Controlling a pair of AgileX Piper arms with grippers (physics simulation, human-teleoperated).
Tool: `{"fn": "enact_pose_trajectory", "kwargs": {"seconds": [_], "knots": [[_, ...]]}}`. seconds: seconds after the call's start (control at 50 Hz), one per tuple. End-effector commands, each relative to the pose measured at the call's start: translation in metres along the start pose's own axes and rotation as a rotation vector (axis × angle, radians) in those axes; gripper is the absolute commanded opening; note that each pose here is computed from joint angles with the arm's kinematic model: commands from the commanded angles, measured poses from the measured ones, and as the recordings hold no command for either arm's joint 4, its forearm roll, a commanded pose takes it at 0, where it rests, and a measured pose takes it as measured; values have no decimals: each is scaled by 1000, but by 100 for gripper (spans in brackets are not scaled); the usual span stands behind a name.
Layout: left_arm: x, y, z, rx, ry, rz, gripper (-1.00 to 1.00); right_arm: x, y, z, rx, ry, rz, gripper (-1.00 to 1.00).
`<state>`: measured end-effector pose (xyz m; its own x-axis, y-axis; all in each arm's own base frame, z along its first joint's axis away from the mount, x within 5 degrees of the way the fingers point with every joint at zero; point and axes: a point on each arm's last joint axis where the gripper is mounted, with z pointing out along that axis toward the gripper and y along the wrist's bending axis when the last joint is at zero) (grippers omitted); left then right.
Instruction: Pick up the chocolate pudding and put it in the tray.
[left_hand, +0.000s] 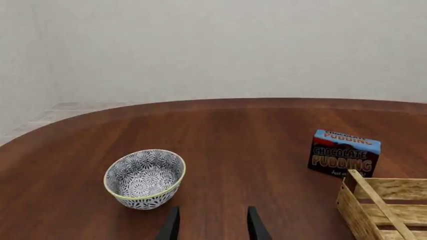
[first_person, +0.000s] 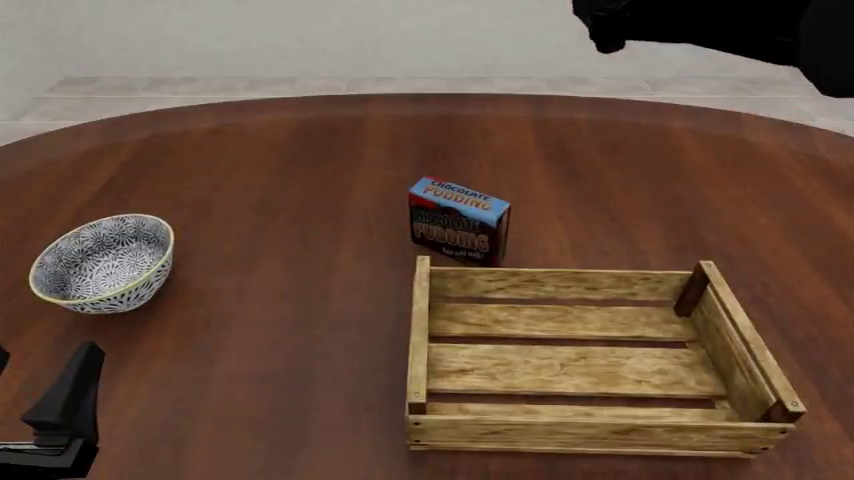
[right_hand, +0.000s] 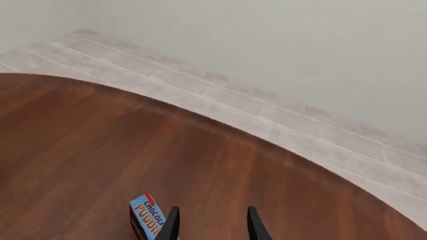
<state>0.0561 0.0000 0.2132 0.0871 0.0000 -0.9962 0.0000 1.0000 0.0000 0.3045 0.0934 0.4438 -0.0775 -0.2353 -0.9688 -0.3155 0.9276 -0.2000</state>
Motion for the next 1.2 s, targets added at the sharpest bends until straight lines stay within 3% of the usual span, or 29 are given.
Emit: {"fn": "enact_pose_trajectory", "kwargs": {"seconds": [0.02,0.16,0.34,0.5,1.2], "knots": [[0,0,0,0,0,0,100,-6,26,43,-82,29,-67,100],[0,0,0,0,0,0,100,-4,50,59,-147,52,-108,100],[0,0,0,0,0,0,100,-3,67,69,-191,80,-125,100],[0,0,0,0,0,0,100,-2,83,71,-241,106,-181,100],[0,0,0,0,0,0,100,20,110,92,-329,219,-318,100]]}}
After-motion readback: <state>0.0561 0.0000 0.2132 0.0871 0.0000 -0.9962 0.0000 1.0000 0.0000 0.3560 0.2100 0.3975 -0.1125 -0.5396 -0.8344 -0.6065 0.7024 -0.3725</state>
